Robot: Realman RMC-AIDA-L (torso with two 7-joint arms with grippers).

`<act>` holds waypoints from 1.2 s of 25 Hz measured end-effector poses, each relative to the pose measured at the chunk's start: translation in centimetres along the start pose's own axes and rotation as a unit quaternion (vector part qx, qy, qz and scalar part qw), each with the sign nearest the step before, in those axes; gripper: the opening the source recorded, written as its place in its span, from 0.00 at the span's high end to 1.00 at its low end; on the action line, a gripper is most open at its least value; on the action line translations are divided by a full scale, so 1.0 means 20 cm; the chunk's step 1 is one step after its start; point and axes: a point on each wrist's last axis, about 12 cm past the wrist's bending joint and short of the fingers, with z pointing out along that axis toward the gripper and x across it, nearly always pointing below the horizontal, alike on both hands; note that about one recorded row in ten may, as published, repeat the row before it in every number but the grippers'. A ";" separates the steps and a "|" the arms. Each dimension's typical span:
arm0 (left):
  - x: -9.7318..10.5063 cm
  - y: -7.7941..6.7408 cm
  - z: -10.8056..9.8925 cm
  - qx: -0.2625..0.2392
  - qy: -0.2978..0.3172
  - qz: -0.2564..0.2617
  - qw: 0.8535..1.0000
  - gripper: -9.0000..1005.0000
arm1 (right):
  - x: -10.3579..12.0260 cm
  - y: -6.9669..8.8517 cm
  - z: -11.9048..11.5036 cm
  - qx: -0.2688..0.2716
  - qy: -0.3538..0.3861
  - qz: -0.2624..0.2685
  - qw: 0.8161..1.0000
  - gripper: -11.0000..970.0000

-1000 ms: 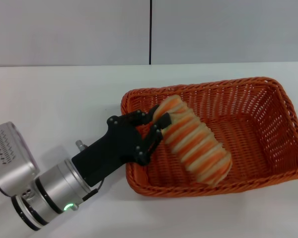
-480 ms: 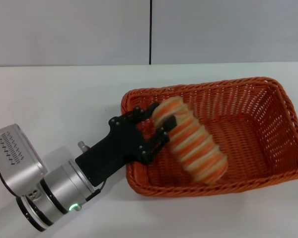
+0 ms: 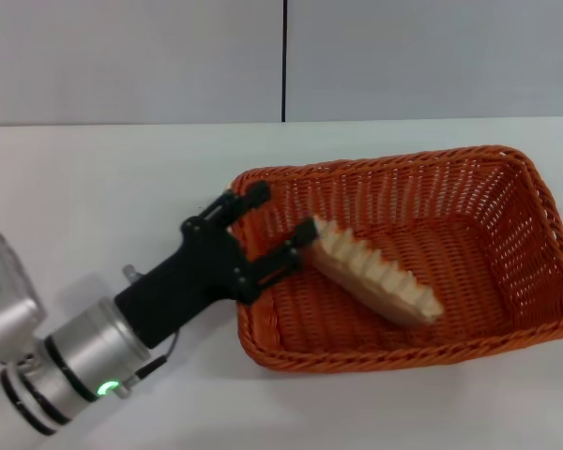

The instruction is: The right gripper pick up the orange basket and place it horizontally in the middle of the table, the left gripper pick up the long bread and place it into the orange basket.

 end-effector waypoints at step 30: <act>-0.16 0.08 -0.84 -0.243 -0.101 0.047 0.964 0.22 | 0.21 0.04 0.23 0.059 -0.003 -0.002 0.998 0.61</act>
